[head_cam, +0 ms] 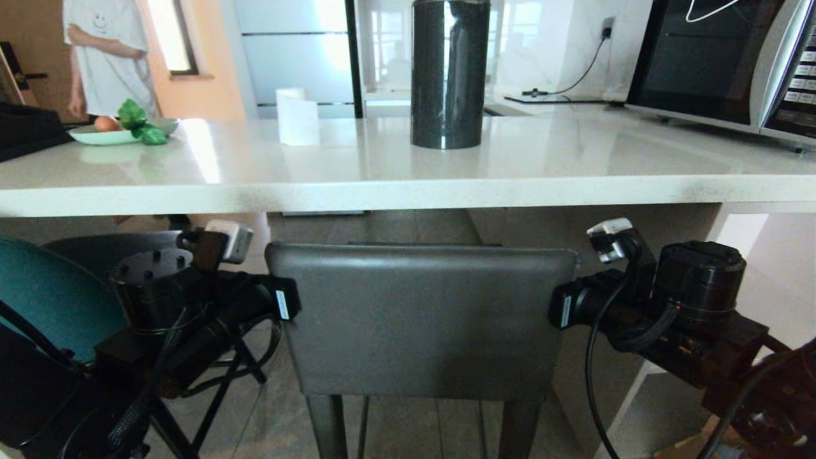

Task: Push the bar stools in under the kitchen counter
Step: Push the gray chair back under the dining table

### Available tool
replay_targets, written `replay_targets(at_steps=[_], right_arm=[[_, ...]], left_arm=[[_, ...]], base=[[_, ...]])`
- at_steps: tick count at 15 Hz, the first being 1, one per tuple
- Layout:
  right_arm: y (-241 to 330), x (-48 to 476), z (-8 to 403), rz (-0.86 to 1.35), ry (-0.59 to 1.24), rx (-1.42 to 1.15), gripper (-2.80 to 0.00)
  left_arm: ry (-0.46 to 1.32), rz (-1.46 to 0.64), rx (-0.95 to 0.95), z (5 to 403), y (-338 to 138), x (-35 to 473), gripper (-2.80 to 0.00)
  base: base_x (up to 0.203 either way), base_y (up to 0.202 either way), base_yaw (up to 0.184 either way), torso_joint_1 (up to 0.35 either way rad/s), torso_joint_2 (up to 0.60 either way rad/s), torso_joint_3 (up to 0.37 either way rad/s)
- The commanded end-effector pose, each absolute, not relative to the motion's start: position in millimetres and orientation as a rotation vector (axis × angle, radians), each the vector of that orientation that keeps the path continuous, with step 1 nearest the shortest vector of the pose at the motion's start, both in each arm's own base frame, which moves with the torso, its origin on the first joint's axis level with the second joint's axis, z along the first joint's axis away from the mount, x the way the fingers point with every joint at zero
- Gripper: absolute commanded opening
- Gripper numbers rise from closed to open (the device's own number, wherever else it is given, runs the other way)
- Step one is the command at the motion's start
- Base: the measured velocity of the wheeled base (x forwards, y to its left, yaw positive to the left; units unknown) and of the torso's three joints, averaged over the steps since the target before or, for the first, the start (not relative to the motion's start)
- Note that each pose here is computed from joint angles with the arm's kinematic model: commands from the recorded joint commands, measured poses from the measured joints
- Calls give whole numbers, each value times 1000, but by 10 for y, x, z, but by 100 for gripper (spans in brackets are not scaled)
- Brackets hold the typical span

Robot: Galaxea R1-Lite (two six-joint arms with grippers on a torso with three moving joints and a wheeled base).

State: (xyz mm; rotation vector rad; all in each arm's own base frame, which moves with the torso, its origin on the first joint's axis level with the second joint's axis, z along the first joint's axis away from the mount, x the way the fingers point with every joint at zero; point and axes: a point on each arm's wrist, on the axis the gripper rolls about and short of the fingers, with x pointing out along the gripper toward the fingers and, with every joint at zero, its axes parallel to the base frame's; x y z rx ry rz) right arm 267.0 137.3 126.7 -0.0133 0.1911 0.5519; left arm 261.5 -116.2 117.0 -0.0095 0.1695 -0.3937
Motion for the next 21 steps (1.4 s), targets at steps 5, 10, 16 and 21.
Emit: replay_targets(at_steps=[5, 10, 16, 21], right_arm=[[1357, 2624, 1265, 552, 183, -14, -280], [1232, 2387, 1433, 549, 104, 8, -280], [1151, 2252, 1595, 518, 46, 19, -280], [1060, 2380, 1533, 471, 67, 16, -280]], left_arm=[[146, -392, -14, 1144, -1148, 2563, -280], [65, -414, -35, 1323, -1093, 2331, -280], [-4, -414, -52, 1515, -1028, 2196, -280], [20, -376, -47, 1448, -962, 2279, -280]], base=[[27, 0, 0, 1, 0, 0], [0, 0, 0, 0, 0, 0], [0, 0, 0, 0, 0, 0], [0, 0, 0, 0, 0, 0]])
